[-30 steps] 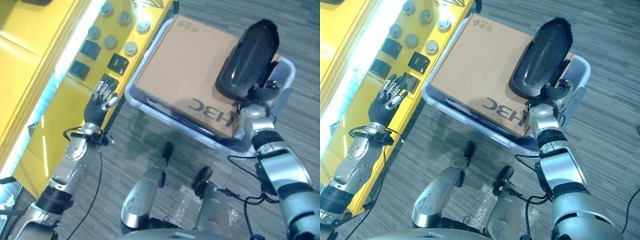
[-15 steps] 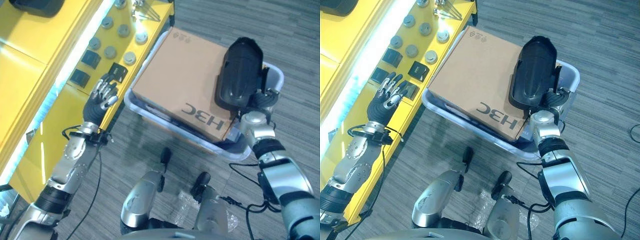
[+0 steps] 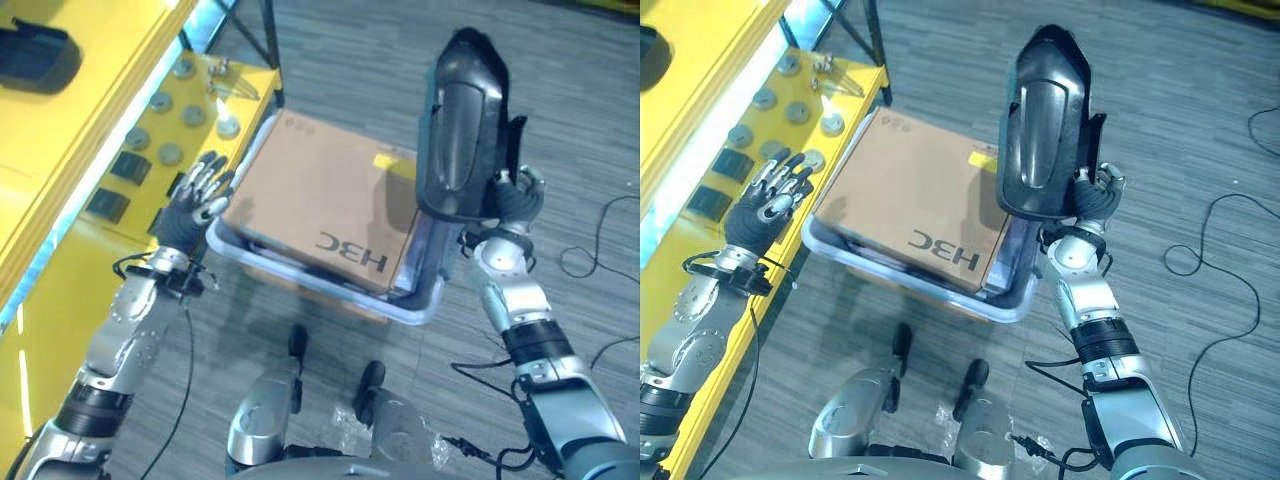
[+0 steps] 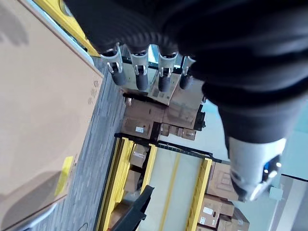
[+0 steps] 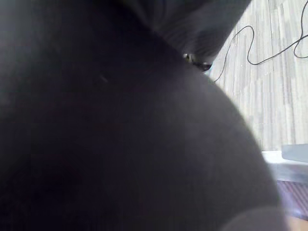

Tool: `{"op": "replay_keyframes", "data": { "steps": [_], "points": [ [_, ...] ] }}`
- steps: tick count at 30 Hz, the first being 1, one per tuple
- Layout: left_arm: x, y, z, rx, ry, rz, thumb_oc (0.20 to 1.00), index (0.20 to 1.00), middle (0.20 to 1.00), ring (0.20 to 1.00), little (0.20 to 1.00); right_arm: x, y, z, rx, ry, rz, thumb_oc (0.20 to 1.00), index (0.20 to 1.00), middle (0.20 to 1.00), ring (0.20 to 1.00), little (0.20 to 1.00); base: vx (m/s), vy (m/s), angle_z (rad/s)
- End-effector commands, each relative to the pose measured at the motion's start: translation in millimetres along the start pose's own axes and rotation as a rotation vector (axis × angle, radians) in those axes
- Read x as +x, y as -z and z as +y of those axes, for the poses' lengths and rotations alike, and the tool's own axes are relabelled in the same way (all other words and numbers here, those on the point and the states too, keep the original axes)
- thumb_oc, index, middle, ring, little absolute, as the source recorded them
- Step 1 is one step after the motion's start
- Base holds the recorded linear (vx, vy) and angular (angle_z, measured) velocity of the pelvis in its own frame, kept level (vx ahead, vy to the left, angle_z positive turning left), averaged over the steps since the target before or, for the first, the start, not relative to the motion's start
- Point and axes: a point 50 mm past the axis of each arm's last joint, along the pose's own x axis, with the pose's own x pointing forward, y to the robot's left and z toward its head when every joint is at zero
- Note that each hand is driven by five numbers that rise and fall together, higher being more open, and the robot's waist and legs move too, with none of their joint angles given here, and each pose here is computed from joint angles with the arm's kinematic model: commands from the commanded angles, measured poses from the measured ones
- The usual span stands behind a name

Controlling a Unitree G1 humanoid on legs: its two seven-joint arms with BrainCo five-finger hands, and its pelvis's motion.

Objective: Move parts from the plastic box to the shelf.

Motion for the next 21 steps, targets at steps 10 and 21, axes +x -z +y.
{"op": "replay_keyframes", "data": {
  "steps": [10,21],
  "points": [
    [42.4,48.3,-72.1,-0.23,0.243,0.275,1.0,1.0,1.0,1.0,1.0,-32.3,-16.4,34.8,-0.029,-0.137,-0.176,0.2,0.2,0.2,0.2,0.2,0.06,-0.043,-0.17],
    [61.9,80.0,-94.6,-0.463,0.166,0.469,1.0,1.0,1.0,1.0,1.0,-43.1,-29.6,60.6,-0.151,-0.227,-0.323,0.2,0.2,0.2,0.2,0.2,0.02,-0.039,-0.15]
  ]
}}
